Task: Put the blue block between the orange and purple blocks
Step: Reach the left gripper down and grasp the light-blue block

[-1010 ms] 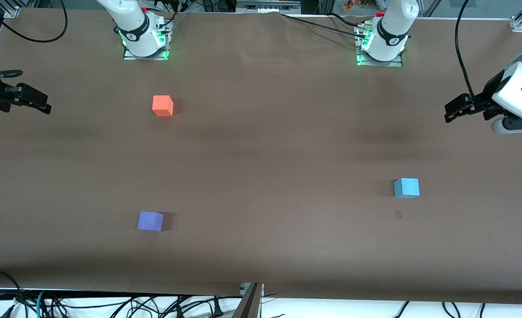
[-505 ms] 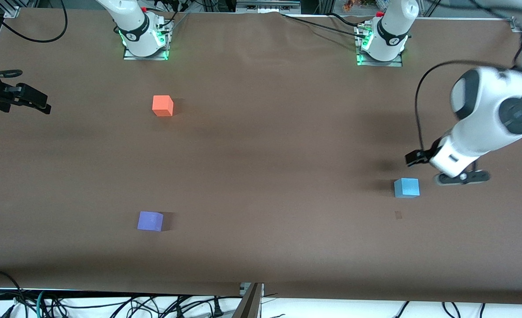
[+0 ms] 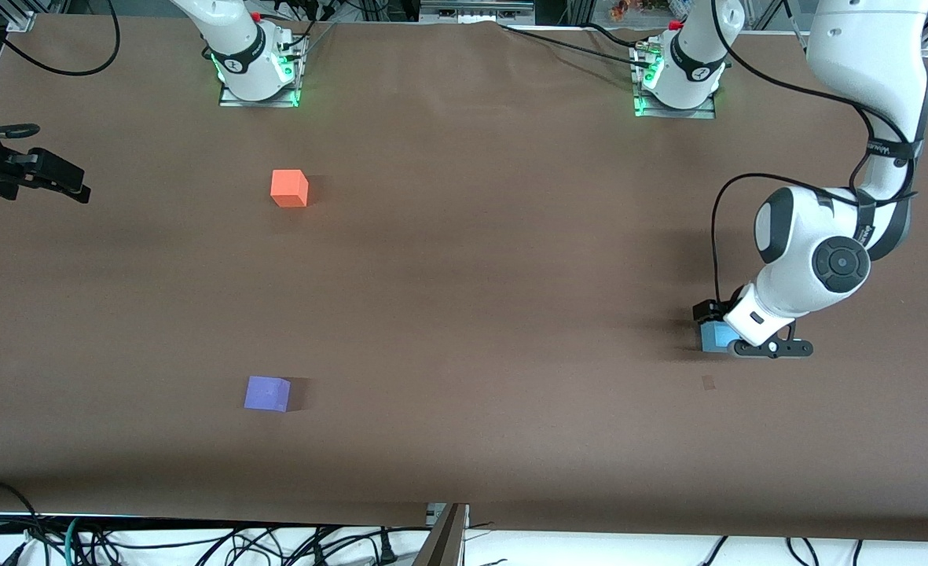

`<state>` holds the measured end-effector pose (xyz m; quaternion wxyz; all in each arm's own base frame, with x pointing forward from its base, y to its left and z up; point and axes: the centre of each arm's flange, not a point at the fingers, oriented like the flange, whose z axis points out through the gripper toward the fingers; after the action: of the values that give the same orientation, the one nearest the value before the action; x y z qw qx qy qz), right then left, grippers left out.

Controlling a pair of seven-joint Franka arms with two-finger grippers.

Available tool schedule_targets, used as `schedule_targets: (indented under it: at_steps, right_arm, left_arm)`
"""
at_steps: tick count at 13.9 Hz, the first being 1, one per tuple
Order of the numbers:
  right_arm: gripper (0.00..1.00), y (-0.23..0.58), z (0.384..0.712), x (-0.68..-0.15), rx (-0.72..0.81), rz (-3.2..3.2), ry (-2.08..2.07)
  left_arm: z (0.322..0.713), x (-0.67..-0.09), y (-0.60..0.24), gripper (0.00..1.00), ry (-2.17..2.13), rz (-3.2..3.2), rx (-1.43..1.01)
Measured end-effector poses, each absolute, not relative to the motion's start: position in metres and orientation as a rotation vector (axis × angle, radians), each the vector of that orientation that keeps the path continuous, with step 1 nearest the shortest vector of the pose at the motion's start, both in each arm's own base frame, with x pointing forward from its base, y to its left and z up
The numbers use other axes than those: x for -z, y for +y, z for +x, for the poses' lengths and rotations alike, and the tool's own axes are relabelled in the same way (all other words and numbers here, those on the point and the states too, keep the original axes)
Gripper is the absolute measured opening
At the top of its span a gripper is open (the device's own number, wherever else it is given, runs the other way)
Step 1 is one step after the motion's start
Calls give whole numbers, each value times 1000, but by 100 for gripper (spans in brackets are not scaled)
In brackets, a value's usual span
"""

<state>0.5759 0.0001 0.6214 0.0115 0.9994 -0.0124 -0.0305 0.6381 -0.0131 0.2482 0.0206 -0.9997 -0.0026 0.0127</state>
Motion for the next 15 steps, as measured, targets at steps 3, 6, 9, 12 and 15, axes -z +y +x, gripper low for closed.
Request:
schedule_targets:
  at_steps: [3,6,9,12,15]
  right_arm:
    - [100,0,576,-621,95,3117,-39]
    - [100,0,576,-621,95,3117,-39]
    - [100,0,577,-619,98,3117,-38]
    - [100,1,585,-609,104,3118,-36]
    - [100,2,592,-594,135,3117,-33]
  left_arm:
    - [641,-220,-1,100,-8,-3100,-19]
    - [644,-219,-3,100,-2,-3102,16]
    - [645,-209,0,100,-7,-3101,41]
    - [644,-194,7,97,-24,-3100,37]
    - [644,-191,6,80,-20,-3101,35]
